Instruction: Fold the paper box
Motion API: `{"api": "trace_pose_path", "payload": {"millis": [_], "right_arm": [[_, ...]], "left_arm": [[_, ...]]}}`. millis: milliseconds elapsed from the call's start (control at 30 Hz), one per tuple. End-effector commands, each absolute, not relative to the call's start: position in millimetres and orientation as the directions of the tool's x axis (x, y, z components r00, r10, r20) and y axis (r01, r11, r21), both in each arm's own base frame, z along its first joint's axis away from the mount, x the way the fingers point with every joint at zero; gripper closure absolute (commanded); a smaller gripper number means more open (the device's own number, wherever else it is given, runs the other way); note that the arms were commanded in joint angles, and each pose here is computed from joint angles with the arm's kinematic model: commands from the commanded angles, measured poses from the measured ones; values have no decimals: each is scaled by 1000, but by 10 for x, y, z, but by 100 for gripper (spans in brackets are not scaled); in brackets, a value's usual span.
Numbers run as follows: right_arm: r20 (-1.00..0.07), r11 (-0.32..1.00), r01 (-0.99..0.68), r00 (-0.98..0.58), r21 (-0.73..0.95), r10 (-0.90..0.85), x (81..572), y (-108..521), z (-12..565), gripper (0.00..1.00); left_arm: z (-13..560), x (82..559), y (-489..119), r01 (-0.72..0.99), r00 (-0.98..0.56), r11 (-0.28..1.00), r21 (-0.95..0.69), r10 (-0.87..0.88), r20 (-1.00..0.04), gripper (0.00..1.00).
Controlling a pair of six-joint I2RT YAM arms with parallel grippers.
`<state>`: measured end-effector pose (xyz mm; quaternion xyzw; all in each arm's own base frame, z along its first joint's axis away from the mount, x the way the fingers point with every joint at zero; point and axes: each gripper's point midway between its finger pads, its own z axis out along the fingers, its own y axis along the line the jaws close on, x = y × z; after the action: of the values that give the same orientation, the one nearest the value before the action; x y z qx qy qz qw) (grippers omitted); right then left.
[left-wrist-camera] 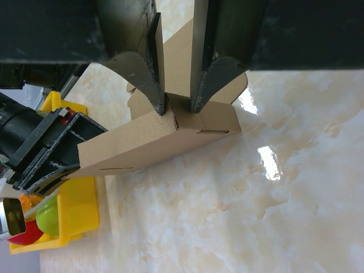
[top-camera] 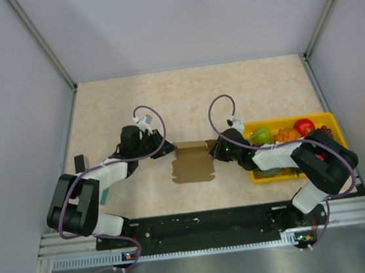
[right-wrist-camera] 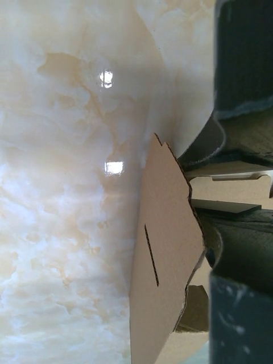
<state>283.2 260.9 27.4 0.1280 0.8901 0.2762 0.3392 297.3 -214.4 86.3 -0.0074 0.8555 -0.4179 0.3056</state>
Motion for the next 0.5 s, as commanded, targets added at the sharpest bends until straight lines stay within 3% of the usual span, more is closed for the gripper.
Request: {"api": "trace_pose_path", "payload": {"millis": [0,267,467], "right_arm": [[-603,829,-23,-697,558,387,2958,2782,510,81],[-630,852,-33,-689,522,359,3003,2800,438,99],[-692,856,-151,-665,494,281,2975,3022,559,100]], "left_arm": [[759,2903,-2111,213,-830,665,-716,-264,-491,94],[739,2892,-2108,208,-833,668,-714,-261,-488,95],[750,2902,-2149,210,-837,661,-721,-260,-482,96]]}}
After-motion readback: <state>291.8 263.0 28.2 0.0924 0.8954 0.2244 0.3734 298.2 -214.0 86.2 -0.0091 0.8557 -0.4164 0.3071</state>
